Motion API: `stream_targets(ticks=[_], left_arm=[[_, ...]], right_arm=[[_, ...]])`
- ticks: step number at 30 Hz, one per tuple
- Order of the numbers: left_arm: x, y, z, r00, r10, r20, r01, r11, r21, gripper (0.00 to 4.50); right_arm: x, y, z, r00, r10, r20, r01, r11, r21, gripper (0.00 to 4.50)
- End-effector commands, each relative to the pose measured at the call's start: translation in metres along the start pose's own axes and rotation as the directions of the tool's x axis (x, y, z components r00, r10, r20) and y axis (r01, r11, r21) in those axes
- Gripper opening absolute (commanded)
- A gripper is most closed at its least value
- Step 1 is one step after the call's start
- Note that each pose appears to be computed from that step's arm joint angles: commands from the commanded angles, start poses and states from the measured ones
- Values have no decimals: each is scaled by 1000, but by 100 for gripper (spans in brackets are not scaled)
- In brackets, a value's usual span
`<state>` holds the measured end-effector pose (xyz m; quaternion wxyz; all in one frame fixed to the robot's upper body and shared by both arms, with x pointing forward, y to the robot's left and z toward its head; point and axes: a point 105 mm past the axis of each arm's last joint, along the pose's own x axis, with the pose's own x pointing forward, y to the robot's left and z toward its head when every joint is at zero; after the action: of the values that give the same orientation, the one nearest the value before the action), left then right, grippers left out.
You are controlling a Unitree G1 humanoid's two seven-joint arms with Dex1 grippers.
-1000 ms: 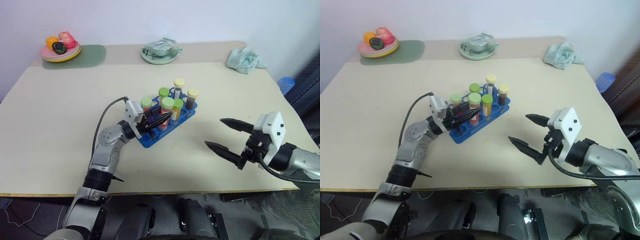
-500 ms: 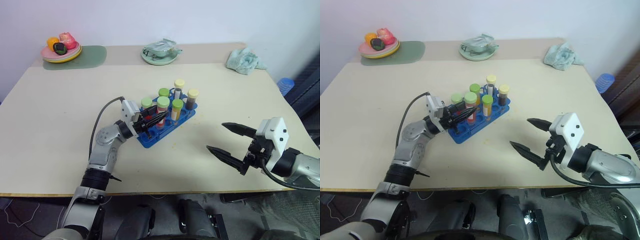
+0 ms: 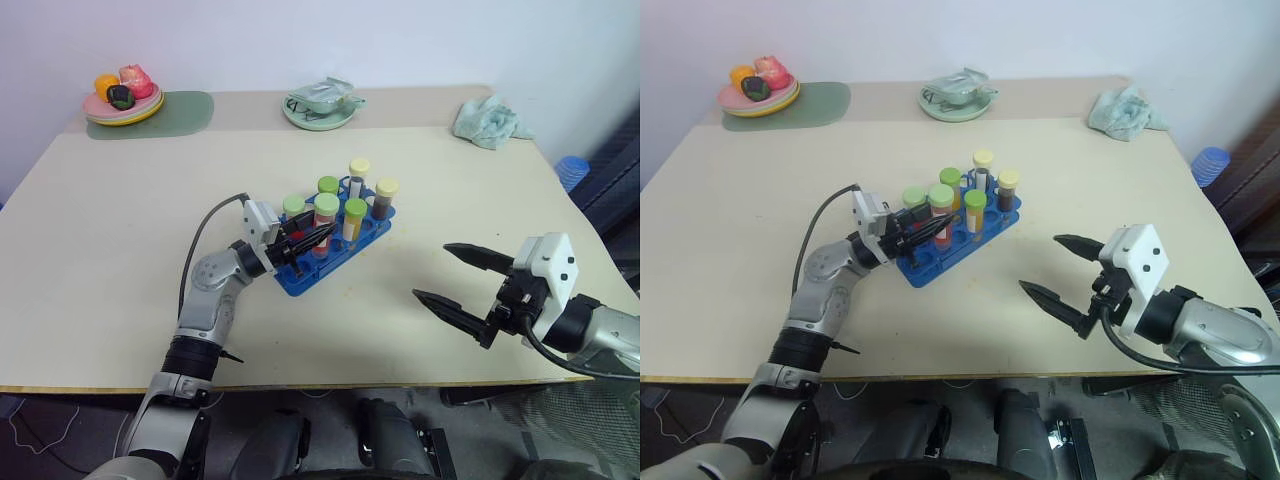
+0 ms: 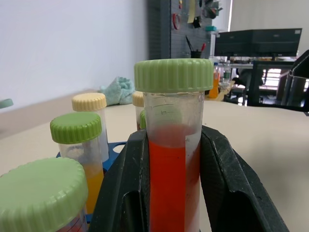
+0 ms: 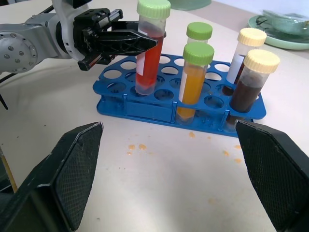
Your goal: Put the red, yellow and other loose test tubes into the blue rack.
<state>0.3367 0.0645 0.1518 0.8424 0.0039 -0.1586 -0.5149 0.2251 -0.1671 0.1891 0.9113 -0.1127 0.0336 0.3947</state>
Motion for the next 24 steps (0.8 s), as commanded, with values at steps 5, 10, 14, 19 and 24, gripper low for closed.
stream_targets(ticks=[5,10,14,19,24], left_arm=[[-1,-10,-15,997,-45,-58,42,998,-47,84],[-1,-11,-16,997,-57,-58,54,997,-50,84],[0,-12,-16,996,-65,-57,62,997,-53,84],[0,-13,-16,996,-71,-59,68,996,-53,84],[1,-15,-15,995,-81,-54,78,995,-55,84]], right_arm=[[-1,4,12,999,4,40,-2,999,-45,450],[-1,4,13,999,2,42,0,999,-46,450],[0,4,13,999,2,45,0,999,-46,450],[0,3,14,999,2,47,0,999,-47,450],[0,3,14,999,2,49,1,999,-47,450]])
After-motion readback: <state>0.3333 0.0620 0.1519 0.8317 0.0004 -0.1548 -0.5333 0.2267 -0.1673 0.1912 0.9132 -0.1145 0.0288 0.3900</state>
